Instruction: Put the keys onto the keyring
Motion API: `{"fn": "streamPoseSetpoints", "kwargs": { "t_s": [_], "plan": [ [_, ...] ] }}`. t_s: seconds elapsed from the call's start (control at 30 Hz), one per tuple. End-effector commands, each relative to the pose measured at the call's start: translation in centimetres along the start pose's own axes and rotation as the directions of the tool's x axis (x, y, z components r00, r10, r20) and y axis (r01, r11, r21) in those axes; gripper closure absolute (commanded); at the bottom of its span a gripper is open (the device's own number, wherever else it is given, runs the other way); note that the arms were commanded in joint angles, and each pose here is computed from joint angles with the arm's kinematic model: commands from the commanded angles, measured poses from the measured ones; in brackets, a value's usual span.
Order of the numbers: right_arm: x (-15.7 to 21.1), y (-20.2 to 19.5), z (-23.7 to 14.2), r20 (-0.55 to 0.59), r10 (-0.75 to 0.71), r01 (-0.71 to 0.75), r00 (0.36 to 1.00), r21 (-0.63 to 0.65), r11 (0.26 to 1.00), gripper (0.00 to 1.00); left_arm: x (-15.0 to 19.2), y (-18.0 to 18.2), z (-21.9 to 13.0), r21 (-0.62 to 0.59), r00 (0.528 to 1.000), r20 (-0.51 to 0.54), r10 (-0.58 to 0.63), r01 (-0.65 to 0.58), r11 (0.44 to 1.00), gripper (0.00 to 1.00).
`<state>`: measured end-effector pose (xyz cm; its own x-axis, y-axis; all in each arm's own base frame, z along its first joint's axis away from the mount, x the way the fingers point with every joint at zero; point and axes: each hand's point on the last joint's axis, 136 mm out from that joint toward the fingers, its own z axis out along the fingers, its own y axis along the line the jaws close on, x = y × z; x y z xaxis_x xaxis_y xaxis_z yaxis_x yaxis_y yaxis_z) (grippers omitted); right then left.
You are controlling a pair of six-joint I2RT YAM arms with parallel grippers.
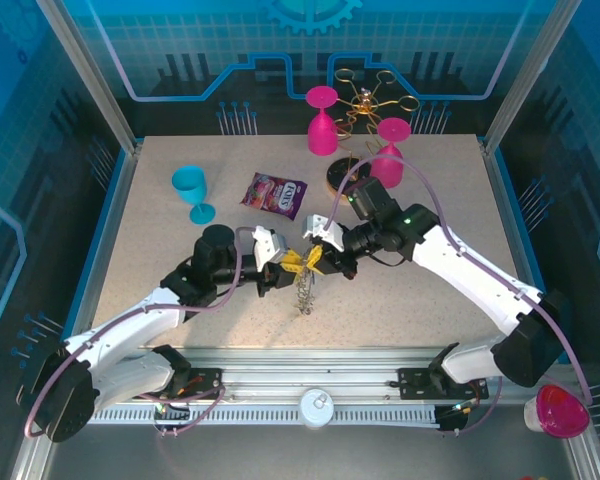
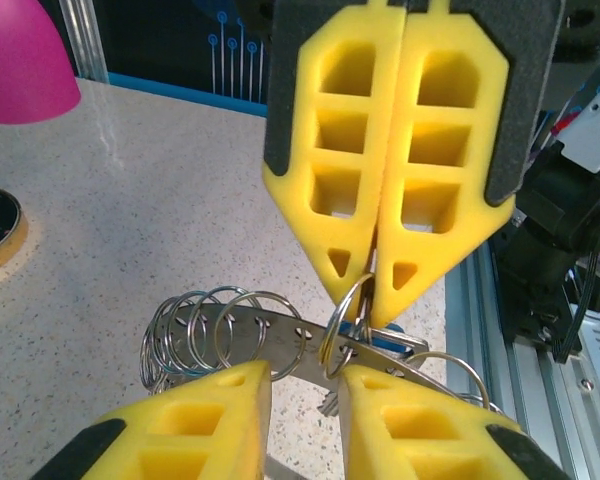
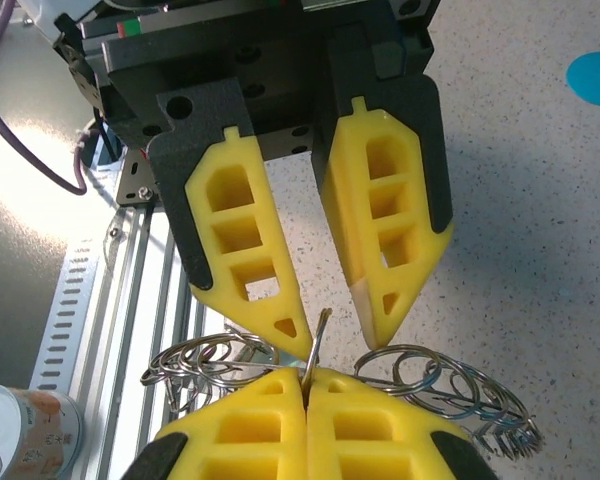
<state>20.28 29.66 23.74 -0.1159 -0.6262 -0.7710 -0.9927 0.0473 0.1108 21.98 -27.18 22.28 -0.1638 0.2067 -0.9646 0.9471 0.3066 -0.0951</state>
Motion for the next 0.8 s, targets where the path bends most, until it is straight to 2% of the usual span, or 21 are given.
{"fn": "streamPoseSetpoints", "kwargs": {
  "t_s": [0.0,0.27,0.5,0.77],
  "plan": [
    [0.0,1.2,0.3,-0.042,-0.039,0.038,0.998,-0.039,0.999,1.00,-3.2,-0.7,-0.3,0.041,0.994,0.065,0.093,-0.096,0.995,0.76],
    [0.2,1.1,-0.3,-0.053,-0.056,0.056,0.997,-0.001,0.998,1.00,-3.2,-1.0,-0.4,0.058,0.993,0.058,0.106,-0.109,0.992,0.72],
    [-0.5,1.6,-0.1,-0.041,-0.074,0.073,0.996,-0.024,0.997,1.00,-3.0,-1.3,-0.1,0.092,0.995,0.034,0.095,-0.098,0.991,0.77],
    [-0.7,1.5,-0.1,-0.040,-0.075,0.075,0.996,-0.020,0.997,1.00,-1.8,-1.4,-0.1,0.104,0.996,-0.019,0.089,-0.087,0.991,0.77]
  ]
}}
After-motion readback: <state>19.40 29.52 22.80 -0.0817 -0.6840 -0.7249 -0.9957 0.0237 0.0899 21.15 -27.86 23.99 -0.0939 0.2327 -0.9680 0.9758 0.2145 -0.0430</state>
